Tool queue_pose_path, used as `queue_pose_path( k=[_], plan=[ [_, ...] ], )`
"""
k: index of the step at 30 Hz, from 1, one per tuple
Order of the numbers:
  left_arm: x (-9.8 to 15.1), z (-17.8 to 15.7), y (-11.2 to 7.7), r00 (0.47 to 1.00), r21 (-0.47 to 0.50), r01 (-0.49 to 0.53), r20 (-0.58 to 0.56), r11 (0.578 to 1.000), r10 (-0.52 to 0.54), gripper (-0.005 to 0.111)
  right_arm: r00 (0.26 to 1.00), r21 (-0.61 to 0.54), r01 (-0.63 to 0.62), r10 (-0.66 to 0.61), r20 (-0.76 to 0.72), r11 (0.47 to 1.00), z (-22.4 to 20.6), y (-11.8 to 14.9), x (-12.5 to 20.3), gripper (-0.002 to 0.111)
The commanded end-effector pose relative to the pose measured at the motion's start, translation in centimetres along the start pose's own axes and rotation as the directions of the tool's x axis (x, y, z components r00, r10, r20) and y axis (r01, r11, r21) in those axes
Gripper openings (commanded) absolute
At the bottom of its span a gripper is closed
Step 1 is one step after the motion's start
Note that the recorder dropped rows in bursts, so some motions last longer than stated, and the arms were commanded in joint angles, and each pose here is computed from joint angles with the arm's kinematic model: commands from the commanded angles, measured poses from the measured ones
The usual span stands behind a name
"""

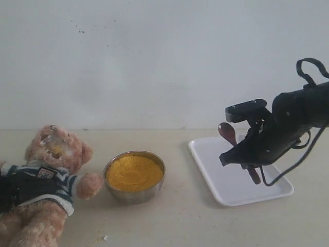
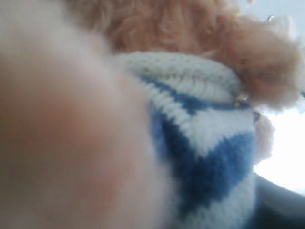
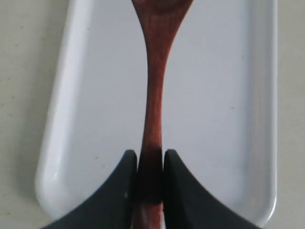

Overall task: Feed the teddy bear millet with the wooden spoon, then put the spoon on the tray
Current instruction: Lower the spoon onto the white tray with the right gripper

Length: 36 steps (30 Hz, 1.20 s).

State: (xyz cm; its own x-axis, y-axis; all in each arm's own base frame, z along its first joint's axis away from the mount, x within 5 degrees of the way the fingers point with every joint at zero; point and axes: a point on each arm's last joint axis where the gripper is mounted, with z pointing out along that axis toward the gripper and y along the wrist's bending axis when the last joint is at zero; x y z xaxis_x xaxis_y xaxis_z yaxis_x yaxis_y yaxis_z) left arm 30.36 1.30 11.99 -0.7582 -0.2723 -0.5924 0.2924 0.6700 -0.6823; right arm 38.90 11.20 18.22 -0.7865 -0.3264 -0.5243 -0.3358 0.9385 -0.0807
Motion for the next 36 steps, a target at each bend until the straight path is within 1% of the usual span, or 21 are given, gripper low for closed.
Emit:
queue_pose_path(
  k=[1, 3, 10, 34, 36],
  plan=[
    [-0.3, 0.1, -0.4, 1.000, 0.042, -0.010, 0.020, 0.999, 0.009, 0.004, 0.998, 0.008, 0.051, -0.050, -0.034, 0.999, 1.8, -0.5, -1.2, 0.000],
    [-0.3, 0.2, -0.4, 1.000, 0.048, -0.006, 0.019, 0.999, 0.005, 0.004, 0.996, 0.015, 0.078, -0.078, -0.044, 0.997, 3.4, -0.6, -1.5, 0.000],
    [-0.3, 0.2, -0.4, 1.000, 0.050, -0.006, 0.019, 0.999, 0.005, 0.004, 0.995, 0.014, 0.089, -0.088, -0.055, 0.996, 5.4, -0.5, -1.2, 0.000],
    [-0.3, 0.2, -0.4, 1.000, 0.050, -0.006, 0.019, 0.999, 0.005, 0.004, 0.992, 0.004, 0.083, -0.083, -0.093, 0.997, 8.1, -0.2, 0.2, 0.000],
    [-0.3, 0.2, -0.4, 1.000, 0.050, -0.006, 0.019, 0.999, 0.005, 0.004, 0.993, 0.005, 0.078, -0.078, -0.091, 0.997, 8.0, -0.3, 0.1, 0.002]
  ],
)
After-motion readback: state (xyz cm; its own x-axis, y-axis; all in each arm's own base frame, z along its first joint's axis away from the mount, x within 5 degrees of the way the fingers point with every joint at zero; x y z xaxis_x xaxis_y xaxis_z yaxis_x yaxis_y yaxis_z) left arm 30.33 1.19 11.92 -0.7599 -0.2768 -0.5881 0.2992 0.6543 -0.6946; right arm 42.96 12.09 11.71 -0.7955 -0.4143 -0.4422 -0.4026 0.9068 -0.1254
